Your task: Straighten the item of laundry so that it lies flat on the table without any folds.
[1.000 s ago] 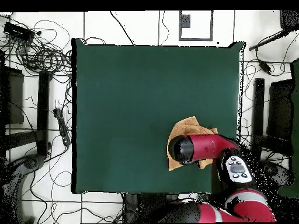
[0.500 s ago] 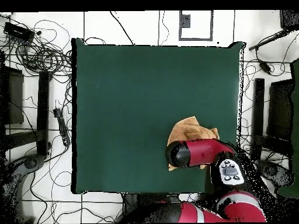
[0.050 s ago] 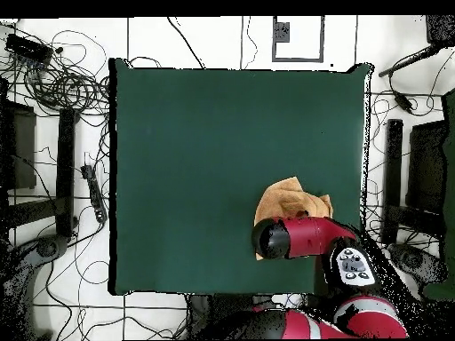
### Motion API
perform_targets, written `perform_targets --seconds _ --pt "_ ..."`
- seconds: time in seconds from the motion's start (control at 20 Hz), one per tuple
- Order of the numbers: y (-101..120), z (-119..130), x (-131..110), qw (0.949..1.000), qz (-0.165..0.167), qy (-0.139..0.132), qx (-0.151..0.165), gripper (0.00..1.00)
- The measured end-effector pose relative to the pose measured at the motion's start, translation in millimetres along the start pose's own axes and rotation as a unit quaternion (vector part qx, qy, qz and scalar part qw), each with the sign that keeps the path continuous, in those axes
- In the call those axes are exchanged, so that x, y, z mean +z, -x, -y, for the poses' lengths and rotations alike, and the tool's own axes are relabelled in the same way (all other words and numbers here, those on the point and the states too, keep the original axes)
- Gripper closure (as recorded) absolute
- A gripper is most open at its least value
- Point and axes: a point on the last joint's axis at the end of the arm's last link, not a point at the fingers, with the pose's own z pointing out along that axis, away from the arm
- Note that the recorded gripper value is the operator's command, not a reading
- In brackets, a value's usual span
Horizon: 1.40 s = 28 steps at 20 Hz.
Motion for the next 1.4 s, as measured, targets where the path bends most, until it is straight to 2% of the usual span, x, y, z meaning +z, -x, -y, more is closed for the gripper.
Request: perform_targets --seconds 0.3,0.95,1.4 --pt "-2 2 0 0.9998 0.009 0.006 0.018 1.00" --pt "-2 2 -1 0.9993 0.014 0.009 0.033 1.00" --pt "17 -11 -8 0.9970 0.020 0.021 0.071 1.00"
